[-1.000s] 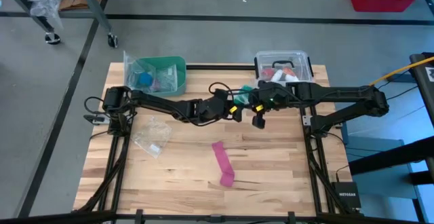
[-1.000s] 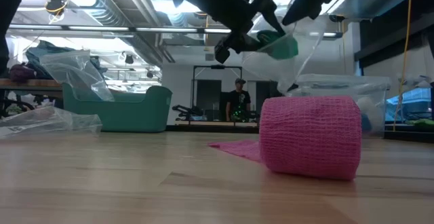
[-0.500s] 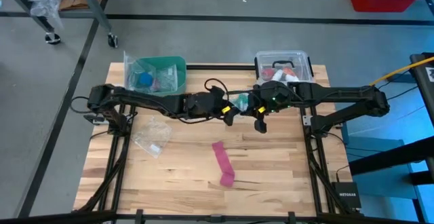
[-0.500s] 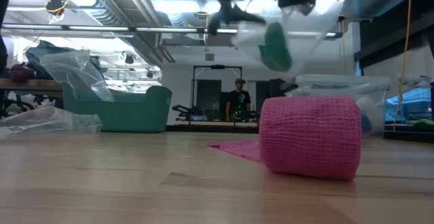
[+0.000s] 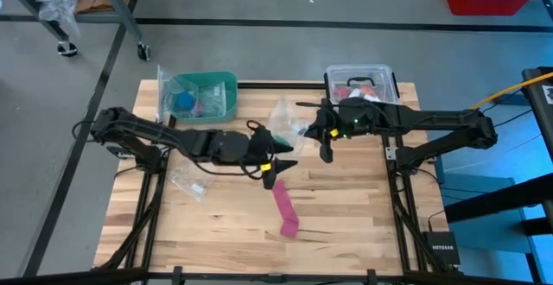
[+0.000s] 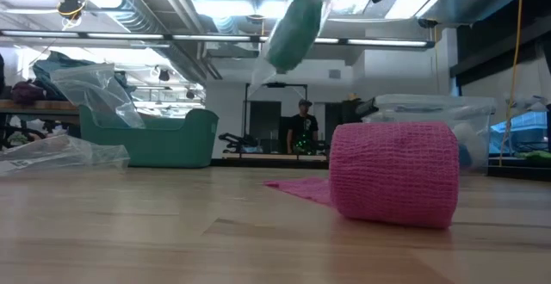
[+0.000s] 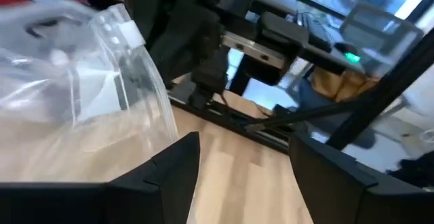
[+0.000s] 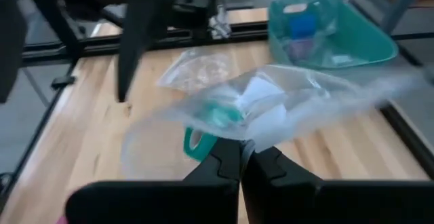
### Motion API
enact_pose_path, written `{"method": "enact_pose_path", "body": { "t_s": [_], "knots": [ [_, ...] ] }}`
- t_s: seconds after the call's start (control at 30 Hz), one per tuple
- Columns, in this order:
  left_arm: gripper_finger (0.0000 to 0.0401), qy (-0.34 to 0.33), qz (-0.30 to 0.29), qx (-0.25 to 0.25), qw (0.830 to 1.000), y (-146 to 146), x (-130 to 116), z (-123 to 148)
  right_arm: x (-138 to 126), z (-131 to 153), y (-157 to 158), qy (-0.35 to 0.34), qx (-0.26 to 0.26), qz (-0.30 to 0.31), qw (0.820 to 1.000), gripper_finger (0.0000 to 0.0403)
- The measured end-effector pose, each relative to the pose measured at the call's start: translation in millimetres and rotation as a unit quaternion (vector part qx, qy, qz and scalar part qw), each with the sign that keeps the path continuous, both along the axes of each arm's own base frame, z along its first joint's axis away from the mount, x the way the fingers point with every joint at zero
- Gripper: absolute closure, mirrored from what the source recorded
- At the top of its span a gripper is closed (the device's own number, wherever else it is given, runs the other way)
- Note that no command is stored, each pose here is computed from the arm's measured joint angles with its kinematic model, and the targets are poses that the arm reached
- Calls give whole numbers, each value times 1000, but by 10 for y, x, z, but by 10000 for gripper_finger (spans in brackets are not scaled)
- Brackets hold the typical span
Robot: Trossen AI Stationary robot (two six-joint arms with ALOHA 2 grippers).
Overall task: Roll bandage
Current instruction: Close the transparent zip bag
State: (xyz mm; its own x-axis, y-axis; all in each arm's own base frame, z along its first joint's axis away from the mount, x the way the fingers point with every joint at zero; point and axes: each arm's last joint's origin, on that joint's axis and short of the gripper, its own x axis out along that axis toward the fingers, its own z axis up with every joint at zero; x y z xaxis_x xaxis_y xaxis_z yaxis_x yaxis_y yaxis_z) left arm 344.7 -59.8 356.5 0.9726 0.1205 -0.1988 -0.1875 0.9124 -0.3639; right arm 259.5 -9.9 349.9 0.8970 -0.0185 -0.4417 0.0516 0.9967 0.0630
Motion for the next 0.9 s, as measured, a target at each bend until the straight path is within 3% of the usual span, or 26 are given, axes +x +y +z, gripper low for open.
{"method": "enact_pose_path", "body": {
  "t_s": [0.17, 0.27, 0.37, 0.43, 0.63, 0.9],
  "knots": [
    [192, 11, 72, 88, 993, -38, -29, 4, 12, 26, -14, -14, -11, -21, 1000, 402],
    [199, 22, 152, 135, 979, -31, -57, 10, 11, 30, -36, -15, -28, -57, 998, 402],
    [203, 38, 183, 167, 968, -9, -70, 0, 17, 53, -58, -27, -43, -89, 995, 402],
    [202, 44, 186, 171, 967, 16, -67, -12, 28, 81, -62, -43, -45, -96, 993, 402],
    [203, 32, 213, 121, 969, 122, -53, -22, 101, 167, -64, -100, -49, -96, 989, 402],
    [203, 35, 214, 126, 968, 141, -49, -23, 153, 148, -78, -104, -60, -114, 986, 402]
  ]
}}
